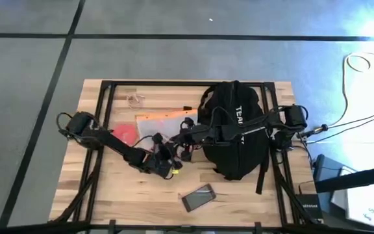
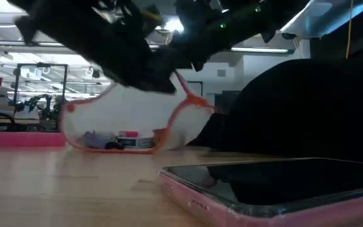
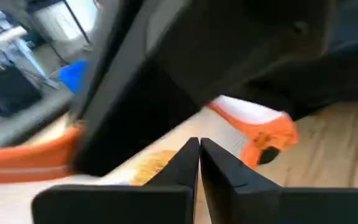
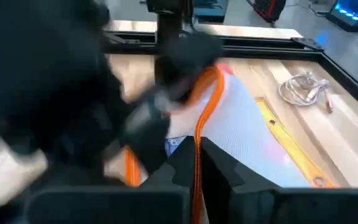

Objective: Unpack backpack
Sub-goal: Put the pink medicine organizer into the transparent white zip bag

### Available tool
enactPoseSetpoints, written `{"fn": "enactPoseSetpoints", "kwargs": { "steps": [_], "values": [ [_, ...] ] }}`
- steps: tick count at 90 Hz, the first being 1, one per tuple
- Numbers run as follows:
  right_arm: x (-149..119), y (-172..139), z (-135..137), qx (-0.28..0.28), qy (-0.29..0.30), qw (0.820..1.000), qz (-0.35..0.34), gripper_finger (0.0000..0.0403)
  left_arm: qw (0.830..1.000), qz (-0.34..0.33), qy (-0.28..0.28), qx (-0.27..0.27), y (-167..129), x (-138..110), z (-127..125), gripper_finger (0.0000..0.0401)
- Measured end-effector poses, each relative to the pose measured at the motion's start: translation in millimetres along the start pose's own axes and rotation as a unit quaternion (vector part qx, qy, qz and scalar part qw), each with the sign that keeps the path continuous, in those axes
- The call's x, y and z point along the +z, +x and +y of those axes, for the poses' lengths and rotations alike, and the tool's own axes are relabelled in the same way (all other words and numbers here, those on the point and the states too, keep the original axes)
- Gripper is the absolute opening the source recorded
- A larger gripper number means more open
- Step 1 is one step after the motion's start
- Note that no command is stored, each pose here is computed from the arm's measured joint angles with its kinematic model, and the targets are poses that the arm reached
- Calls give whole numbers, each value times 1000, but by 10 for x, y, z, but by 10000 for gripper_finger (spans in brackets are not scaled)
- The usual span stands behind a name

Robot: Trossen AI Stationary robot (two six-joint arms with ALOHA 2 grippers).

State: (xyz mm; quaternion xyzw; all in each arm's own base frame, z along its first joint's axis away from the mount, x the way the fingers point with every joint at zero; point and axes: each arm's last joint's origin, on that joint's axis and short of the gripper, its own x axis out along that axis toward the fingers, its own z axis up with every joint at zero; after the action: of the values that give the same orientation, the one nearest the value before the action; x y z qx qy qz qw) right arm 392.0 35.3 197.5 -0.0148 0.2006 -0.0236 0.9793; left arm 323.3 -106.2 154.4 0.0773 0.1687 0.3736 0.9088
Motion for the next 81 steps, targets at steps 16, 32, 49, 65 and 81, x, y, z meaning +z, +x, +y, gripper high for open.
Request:
{"fn": "enactPoseSetpoints", "kwargs": {
  "steps": [16,32,49,65,81],
  "values": [
    [24,-6,9,17,2,1000,-7,0,999,0,50,6,-357,133,160,0],
    [-12,-2,6,16,0,1000,5,0,999,-6,46,-19,-732,272,365,0],
    [-19,-1,4,15,0,1000,8,0,999,-12,28,-33,-1077,331,653,0],
    [-28,-1,2,14,-1,1000,12,0,991,130,11,-39,-1118,160,1027,13],
    [-31,-1,0,13,-2,1000,15,0,961,272,39,33,-1105,26,1320,68]
  ]
}}
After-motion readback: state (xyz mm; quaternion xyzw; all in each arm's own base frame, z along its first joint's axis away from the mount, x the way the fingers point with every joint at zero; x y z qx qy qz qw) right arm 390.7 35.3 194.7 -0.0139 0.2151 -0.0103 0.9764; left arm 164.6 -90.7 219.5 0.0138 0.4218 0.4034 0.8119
